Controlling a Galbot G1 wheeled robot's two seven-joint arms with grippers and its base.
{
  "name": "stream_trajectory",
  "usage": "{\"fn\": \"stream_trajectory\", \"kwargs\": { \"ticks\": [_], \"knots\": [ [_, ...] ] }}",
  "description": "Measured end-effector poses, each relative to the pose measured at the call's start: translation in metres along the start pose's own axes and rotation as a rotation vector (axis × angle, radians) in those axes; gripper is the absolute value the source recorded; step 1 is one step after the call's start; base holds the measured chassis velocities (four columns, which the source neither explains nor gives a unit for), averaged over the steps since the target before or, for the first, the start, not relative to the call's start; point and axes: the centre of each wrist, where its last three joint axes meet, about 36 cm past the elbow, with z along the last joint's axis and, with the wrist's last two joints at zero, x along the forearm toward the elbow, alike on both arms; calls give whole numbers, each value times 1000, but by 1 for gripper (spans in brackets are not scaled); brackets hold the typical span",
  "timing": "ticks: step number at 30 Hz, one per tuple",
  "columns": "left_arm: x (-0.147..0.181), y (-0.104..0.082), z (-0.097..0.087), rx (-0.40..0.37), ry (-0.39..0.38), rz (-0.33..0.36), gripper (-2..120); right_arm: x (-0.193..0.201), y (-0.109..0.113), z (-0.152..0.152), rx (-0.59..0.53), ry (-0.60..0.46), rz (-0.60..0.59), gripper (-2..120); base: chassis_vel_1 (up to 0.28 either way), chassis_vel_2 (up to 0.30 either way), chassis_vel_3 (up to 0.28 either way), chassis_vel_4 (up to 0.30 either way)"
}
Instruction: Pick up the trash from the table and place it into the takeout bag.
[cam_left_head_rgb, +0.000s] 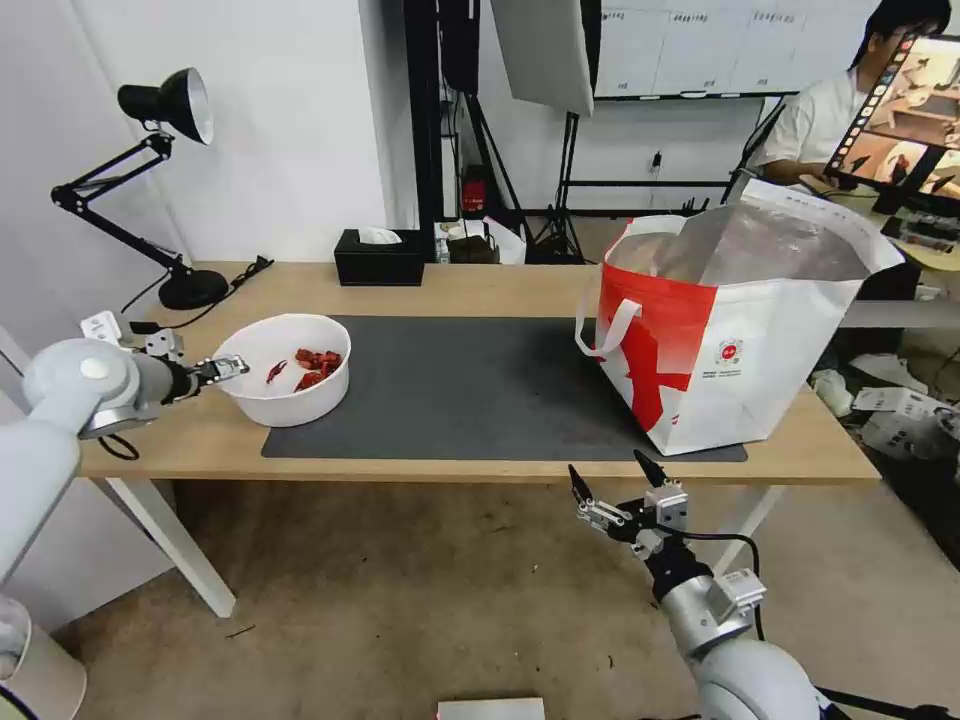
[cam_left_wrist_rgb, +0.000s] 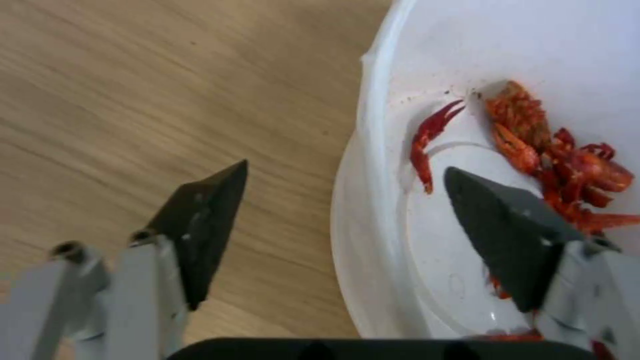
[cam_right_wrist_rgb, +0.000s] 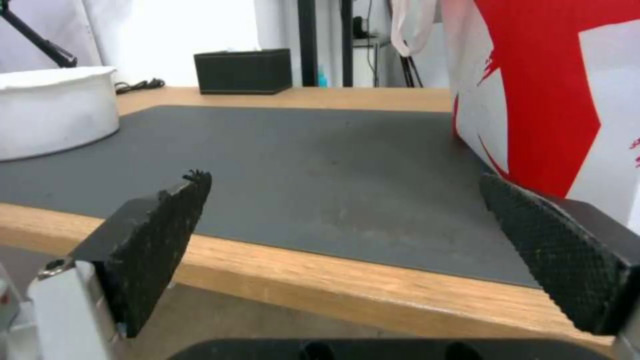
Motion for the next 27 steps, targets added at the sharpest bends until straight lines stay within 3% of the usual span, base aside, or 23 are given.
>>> {"fn": "stream_trajectory", "kwargs": {
  "ticks": [4, 11, 14, 17, 18, 23, 27],
  "knots": [
    [-1, 0, 1, 7, 6, -4, 54, 0, 0, 0, 0, 0, 0, 100, 0, 0, 0, 0],
    [2, 1, 1, 16, 7, 1, 35, 0, 0, 0, 0, 0, 0, 100, 0, 0, 0, 0],
    [7, -1, -1, 24, 2, 35, 17, 0, 0, 0, 0, 0, 0, 100, 0, 0, 0, 0],
    [8, -2, -1, 25, 1, 43, 14, 0, 0, 0, 0, 0, 0, 100, 0, 0, 0, 0],
    [8, -4, 0, 26, 3, 51, 3, 0, 0, 0, 0, 0, 0, 100, 0, 0, 0, 0],
    [8, -6, 1, 39, 6, 75, 0, 0, 0, 0, 0, 0, 0, 100, 0, 0, 0, 0],
    [14, -14, 3, 58, -41, 124, 0, 0, 0, 0, 0, 0, 0, 100, 0, 0, 0, 0]
  ]
}}
